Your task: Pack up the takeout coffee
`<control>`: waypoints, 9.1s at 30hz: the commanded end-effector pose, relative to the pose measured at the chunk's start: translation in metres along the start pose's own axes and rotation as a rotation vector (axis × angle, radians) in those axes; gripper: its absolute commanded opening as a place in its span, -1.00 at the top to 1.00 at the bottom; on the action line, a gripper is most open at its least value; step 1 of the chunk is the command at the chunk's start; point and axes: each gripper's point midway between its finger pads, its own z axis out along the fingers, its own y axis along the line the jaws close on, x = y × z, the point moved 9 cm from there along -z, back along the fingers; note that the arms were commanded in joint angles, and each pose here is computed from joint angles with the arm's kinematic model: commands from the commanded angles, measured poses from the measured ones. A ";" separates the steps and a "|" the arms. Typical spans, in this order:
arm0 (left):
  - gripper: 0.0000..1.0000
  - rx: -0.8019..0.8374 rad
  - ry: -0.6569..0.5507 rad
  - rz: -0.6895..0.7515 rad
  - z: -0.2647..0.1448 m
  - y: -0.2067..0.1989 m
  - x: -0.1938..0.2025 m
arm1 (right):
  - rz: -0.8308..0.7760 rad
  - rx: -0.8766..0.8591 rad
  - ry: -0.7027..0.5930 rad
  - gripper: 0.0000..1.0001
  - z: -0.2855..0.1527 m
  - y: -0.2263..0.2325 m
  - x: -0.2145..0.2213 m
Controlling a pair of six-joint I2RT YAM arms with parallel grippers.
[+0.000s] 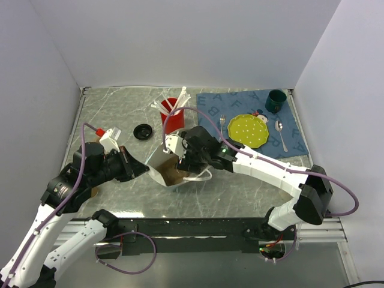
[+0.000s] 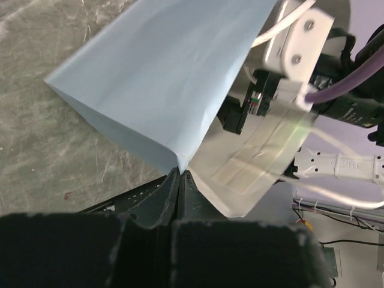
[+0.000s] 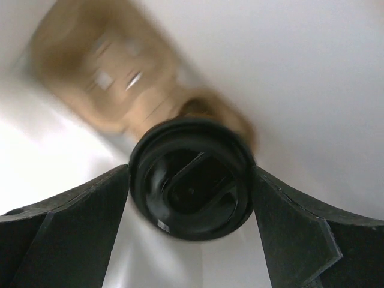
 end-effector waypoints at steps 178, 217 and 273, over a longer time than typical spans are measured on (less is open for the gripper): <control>0.98 -0.211 -0.162 0.034 0.270 0.047 -0.273 | 0.459 0.245 -0.591 -1.00 -0.162 -0.051 -0.047; 0.98 0.207 -0.439 0.115 -0.064 -0.129 -0.187 | 0.783 0.226 -0.598 -1.00 -0.229 -0.017 -0.011; 0.98 0.159 -0.606 -0.092 -0.034 -0.031 -0.092 | 0.679 0.215 -0.616 -1.00 -0.245 -0.012 -0.005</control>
